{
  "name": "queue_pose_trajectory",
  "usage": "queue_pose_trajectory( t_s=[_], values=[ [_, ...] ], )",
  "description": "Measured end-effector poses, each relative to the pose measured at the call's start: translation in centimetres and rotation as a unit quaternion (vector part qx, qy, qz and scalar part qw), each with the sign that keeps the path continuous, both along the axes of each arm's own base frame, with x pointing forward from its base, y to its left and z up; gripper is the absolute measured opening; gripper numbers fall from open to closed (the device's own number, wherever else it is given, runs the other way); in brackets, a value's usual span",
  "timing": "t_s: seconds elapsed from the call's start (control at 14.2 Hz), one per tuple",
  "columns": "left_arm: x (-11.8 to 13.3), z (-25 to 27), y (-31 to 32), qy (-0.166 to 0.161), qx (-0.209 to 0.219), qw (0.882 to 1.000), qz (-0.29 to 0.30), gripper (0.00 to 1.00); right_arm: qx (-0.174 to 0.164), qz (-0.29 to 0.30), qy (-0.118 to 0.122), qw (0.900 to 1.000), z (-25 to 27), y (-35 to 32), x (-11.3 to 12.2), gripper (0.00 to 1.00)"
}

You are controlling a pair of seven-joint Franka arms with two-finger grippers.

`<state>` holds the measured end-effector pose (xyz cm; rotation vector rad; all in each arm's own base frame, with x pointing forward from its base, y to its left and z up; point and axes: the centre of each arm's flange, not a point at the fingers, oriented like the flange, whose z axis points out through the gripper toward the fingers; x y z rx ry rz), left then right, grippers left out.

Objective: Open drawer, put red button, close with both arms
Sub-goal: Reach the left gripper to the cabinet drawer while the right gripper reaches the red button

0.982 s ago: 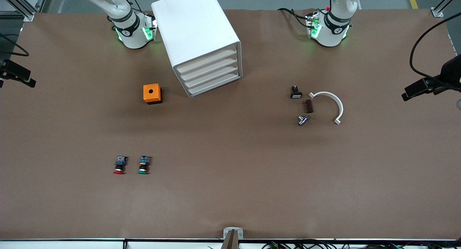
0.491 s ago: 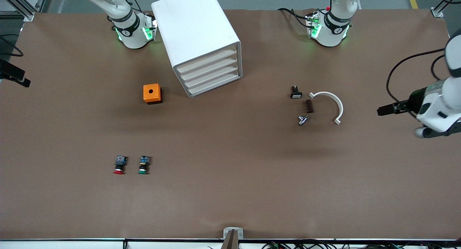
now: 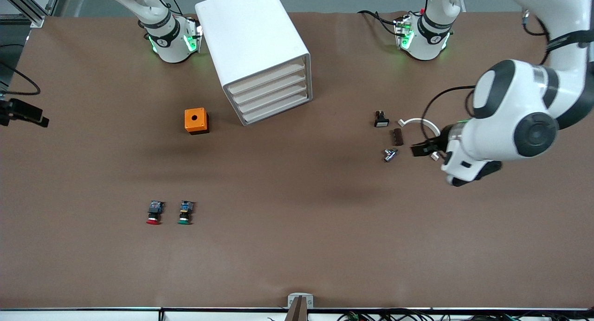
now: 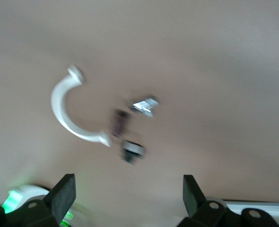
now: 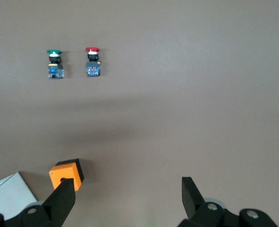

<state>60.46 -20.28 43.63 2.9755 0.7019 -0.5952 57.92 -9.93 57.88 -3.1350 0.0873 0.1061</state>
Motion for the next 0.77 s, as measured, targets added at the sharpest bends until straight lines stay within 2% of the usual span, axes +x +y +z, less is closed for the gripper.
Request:
queue_pose_trajectory(
  t_s=[0.14, 0.21, 0.35, 0.56, 0.7, 0.77],
  values=[
    [0.0, -1.2, -4.4, 0.035, -0.011, 0.996, 0.081, 1.0, -0.005, 0.0, 0.012, 1.0, -3.3, -0.3, 1.8, 1.0],
    [-0.1, -2.1, -6.4, 0.059, -0.015, 0.991, 0.118, 1.0, -0.012, 0.0, 0.023, 1.0, -5.3, -0.6, 2.6, 1.0],
    [-0.5, -4.2, -10.5, 0.109, -0.011, 0.977, 0.183, 1.0, -0.022, 0.0, 0.025, 0.999, -8.7, -1.1, 4.4, 1.0],
    [-2.4, -8.8, -16.1, 0.206, 0.02, 0.939, 0.276, 1.0, -0.026, 0.002, 0.029, 0.999, -13.2, -0.5, 6.3, 1.0],
    [-3.9, -11.9, -19.2, 0.275, 0.043, 0.903, 0.328, 1.0, -0.029, -0.001, 0.022, 0.999, -15.6, 1.3, 7.6, 1.0],
    [-4.5, -13.2, -20.5, 0.308, 0.058, 0.88, 0.356, 1.0, -0.023, -0.01, 0.017, 1.0, -16.7, 2.7, 8.2, 1.0]
  ],
)
